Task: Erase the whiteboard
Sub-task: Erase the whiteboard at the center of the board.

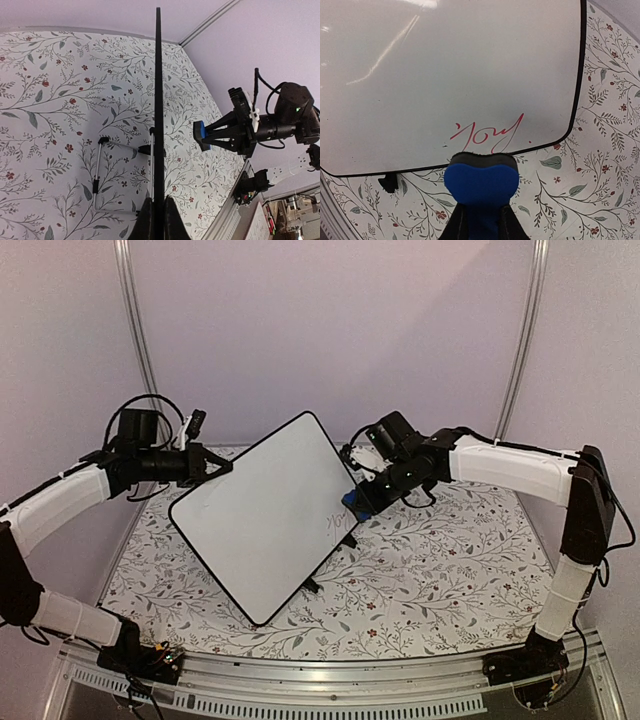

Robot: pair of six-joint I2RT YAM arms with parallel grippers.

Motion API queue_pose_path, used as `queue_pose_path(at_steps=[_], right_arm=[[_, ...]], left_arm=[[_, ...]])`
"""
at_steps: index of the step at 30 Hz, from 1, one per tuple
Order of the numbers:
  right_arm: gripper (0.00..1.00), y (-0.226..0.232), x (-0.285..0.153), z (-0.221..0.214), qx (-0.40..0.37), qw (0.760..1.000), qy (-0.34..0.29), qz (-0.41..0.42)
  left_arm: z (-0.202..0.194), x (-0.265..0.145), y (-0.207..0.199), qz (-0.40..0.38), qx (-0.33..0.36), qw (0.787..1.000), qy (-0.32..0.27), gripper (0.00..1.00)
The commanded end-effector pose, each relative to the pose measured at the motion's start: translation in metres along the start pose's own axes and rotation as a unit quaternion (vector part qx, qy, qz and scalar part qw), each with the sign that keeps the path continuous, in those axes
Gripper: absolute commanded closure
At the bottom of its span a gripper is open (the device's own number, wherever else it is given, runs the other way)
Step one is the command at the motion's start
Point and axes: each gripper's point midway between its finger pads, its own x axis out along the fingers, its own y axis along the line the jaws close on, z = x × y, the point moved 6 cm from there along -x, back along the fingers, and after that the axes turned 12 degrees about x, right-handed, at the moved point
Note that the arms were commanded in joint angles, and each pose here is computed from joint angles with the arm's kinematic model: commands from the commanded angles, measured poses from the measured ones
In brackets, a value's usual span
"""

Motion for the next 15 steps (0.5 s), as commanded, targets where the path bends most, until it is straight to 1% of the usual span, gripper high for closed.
queue_pose_path(at_steps=[1,4,9,15], right_arm=[[0.91,0.000,-0.006,0.001,-0.002,1.000,-0.013,0.008],[0.91,0.000,-0.007,0.000,-0.001,1.000,-0.018,0.013],[0.91,0.001,-0.007,-0.002,0.001,1.000,-0.016,0.017],[0.91,0.002,-0.012,0.001,0.001,1.000,-0.024,0.020]], left_arm=[[0.034,-0.016,-0.028,-0.007,0.052,0.998,-0.045,1.00],[0.035,-0.018,-0.035,-0.010,0.059,0.997,-0.048,1.00],[0.045,-0.032,-0.048,-0.012,0.078,0.994,-0.073,1.00],[0.041,-0.036,-0.052,-0.019,0.065,0.995,-0.067,1.00]])
